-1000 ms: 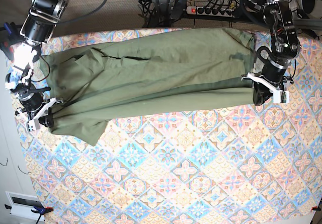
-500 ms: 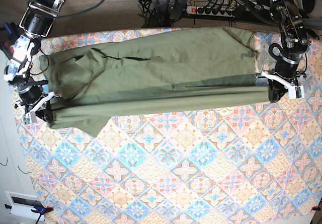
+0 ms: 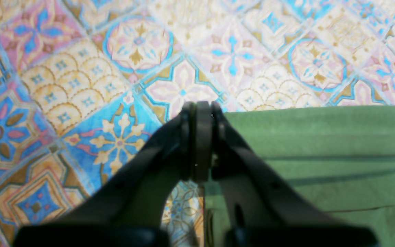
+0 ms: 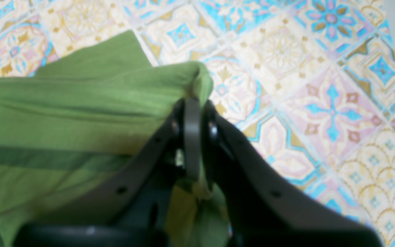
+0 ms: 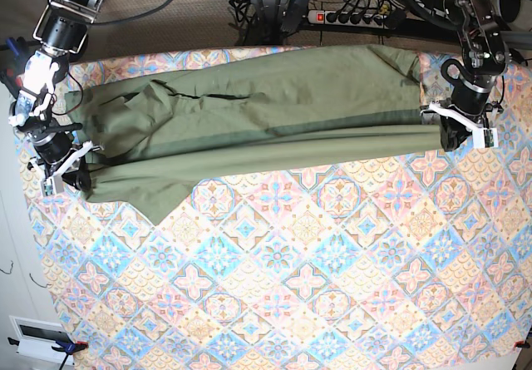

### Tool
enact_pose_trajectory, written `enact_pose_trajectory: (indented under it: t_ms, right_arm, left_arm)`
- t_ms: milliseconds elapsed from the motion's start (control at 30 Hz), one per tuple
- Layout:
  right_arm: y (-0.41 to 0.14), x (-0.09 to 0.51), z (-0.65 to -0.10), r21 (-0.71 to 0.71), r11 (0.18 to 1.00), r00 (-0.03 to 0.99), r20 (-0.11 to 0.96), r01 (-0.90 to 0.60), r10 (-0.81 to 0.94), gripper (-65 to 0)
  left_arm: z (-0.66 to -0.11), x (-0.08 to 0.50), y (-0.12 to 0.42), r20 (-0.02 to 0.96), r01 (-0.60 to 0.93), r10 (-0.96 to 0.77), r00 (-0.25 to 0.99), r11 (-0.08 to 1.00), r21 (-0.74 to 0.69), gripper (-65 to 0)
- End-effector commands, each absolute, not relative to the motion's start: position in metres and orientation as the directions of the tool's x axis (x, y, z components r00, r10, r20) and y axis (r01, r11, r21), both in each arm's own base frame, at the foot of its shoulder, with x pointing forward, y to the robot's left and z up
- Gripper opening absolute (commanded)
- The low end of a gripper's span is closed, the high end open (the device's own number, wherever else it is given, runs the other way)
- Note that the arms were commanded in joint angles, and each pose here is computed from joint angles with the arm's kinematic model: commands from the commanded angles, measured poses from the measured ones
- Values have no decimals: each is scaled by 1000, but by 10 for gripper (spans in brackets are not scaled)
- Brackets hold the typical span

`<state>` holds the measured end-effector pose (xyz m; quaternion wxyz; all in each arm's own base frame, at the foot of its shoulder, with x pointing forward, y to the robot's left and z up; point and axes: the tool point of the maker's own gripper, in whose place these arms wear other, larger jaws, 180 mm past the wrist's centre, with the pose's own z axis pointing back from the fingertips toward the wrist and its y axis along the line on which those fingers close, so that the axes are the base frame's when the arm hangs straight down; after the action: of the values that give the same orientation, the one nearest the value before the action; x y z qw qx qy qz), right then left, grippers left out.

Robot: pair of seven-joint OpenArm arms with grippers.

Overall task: Layout the t-shirt on the table in an organized manner, then fold the t-shirt properly
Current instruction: 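Lift the grasped edge and fold it over toward the collar edge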

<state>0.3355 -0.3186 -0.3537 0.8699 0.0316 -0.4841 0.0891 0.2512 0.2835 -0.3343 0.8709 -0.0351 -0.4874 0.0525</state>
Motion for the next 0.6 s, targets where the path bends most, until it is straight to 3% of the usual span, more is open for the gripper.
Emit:
enact_pose_trajectory:
  t_ms: [0, 567]
  right_arm:
    - [-331, 345, -331, -69, 983, 463, 875, -170, 142, -646]
    - [-330, 318, -357, -58, 982, 533, 834, -178, 146, -646]
  left_arm:
    - [-322, 253, 290, 868, -58, 104, 485, 995, -87, -650]
    - [-336, 224, 285, 827, -44, 80, 557, 997, -67, -650]
